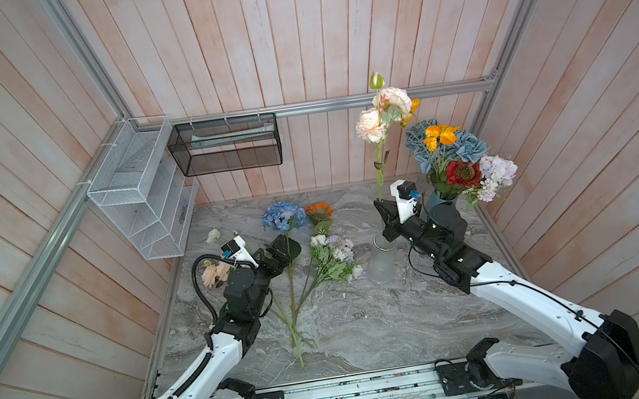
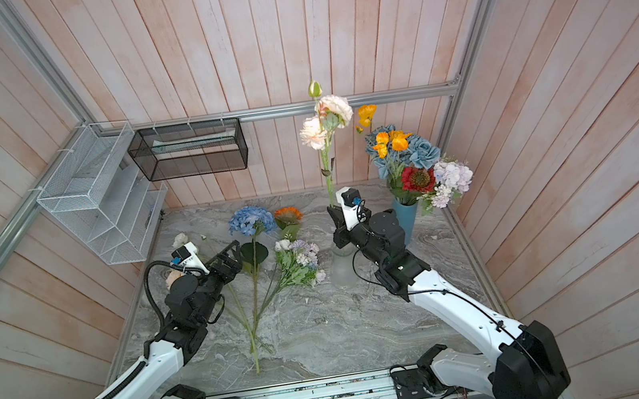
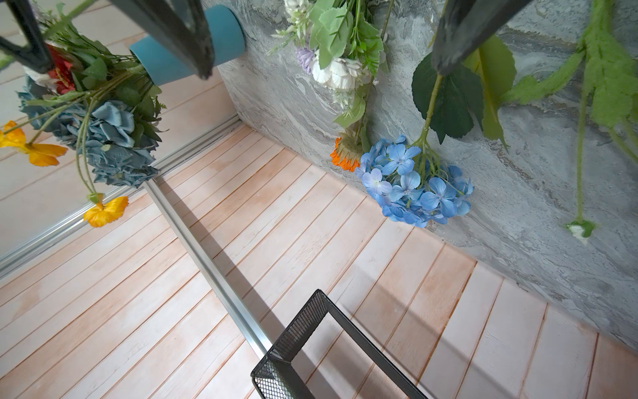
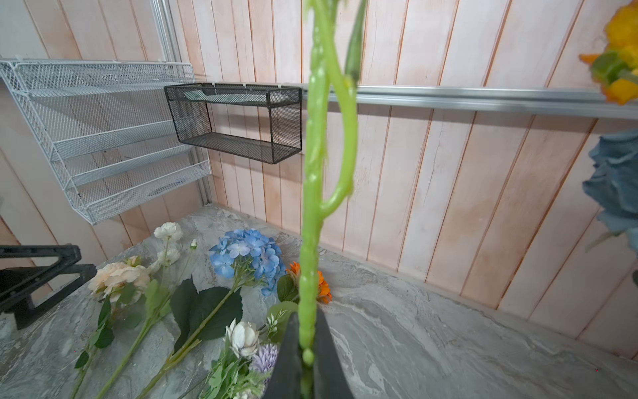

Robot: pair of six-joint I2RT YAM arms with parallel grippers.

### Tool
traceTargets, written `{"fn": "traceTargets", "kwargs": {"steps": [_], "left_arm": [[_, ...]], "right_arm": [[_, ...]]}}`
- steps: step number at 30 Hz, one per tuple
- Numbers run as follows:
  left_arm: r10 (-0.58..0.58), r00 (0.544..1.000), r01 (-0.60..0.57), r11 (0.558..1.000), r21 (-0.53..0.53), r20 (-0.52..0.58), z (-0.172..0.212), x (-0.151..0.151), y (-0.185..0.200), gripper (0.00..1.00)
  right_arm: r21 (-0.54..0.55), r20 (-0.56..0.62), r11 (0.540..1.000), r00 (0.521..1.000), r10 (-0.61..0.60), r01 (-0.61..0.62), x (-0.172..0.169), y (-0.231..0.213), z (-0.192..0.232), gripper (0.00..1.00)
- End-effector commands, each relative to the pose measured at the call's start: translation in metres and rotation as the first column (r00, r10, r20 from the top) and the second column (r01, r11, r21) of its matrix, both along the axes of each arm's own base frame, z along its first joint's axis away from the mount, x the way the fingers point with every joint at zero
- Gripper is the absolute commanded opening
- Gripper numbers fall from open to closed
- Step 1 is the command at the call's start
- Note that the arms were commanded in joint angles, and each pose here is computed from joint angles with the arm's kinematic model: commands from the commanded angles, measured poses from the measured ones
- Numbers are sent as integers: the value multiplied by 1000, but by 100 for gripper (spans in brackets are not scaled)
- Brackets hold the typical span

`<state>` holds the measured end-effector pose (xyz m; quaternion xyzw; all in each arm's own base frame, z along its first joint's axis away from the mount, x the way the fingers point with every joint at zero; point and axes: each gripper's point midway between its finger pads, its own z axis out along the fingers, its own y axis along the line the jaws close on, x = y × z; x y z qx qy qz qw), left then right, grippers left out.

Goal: Arrange the flowers into the vase
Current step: 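Lower the peach rose stem into the clear glass vase with the right gripper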

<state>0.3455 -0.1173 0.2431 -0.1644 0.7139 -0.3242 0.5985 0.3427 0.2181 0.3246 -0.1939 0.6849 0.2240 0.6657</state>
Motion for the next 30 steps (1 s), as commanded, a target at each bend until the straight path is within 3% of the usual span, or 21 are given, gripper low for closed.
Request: {"fn": "traceTargets", "kwargs": {"steps": [1, 6, 11, 21, 30], "left_arm": [[-10, 1000, 11, 1000, -22, 21, 9, 3, -2, 100], [3, 1000, -3, 1000, -24, -7, 5, 7, -1, 100], [117, 985, -118, 993, 2, -127, -13, 18, 14, 100], [65, 985, -64, 998, 15, -160, -25, 23, 2, 100], [-19, 990, 27, 998, 58, -137, -25, 22, -11, 100]], "right_arm": [[93, 0, 996, 1000, 18, -18, -5, 0, 1, 0], [86, -98, 996, 995, 25, -16, -1, 4, -34, 0], [54, -157, 999, 988, 3, 5, 1, 3, -57, 3], [24, -201, 999, 979, -20, 25, -1, -1, -71, 24], [-4, -201, 999, 979, -44, 44, -4, -7, -68, 32]]}}
